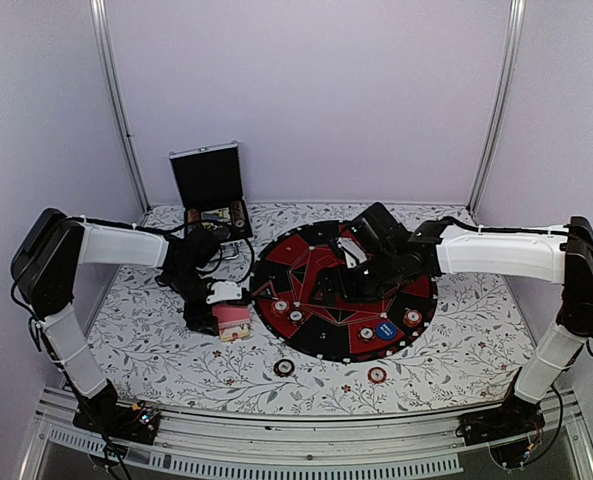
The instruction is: Distribute texas hold em gaming equipment
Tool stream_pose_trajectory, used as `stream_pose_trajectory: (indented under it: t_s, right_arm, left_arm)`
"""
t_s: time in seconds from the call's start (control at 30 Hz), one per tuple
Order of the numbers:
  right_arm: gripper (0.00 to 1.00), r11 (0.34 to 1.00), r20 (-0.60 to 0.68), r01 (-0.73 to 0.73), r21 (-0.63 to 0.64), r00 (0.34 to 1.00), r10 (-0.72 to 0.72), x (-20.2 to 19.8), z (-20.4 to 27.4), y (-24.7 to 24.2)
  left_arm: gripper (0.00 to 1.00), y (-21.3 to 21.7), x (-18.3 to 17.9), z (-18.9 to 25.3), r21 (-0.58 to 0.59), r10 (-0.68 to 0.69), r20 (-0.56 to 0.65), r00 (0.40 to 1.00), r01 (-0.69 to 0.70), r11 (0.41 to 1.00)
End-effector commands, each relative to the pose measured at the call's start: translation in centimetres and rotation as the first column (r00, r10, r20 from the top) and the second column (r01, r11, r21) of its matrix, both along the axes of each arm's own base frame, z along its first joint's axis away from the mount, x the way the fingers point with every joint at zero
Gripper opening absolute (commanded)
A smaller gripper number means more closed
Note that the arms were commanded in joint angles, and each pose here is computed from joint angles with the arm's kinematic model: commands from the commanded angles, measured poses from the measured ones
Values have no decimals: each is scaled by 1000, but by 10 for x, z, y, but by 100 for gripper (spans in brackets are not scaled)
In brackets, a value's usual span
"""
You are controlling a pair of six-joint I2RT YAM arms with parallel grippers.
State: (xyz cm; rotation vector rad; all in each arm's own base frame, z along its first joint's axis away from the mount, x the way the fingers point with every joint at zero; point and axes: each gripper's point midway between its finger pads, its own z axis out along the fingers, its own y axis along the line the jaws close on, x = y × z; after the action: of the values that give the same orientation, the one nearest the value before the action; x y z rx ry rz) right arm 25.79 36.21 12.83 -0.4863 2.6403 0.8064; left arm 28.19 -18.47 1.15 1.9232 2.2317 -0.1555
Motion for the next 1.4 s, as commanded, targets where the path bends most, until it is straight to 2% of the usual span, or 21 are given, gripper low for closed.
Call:
stream_pose_trajectory:
  t_s: [0.0, 0.2, 0.73, 0.93, 1.37]
  right_arm:
    - [96, 996, -28, -12, 86, 1000, 14, 1, 2, 16]
    - [95, 986, -74, -17, 165, 997, 30, -1, -1, 28]
    - [94, 959, -174, -37, 280, 981, 89, -6, -16, 55]
    - [94, 950, -193, -43, 309, 975, 107, -8, -16, 62]
    - [94, 923, -234, -36, 384, 963, 135, -2, -14, 70]
  left_arm:
    - [74, -2, 2, 3, -17, 5, 23, 1000, -4, 1000]
    - [62, -2, 2, 6, -20, 13, 26, 1000, -13, 1000]
    - [50, -3, 4, 20, -46, 21, 68, 997, -18, 999]
    - [39, -3, 9, 21, -77, 40, 73, 997, -35, 996]
    - [28, -7, 14, 42, -127, 62, 84, 995, -51, 991]
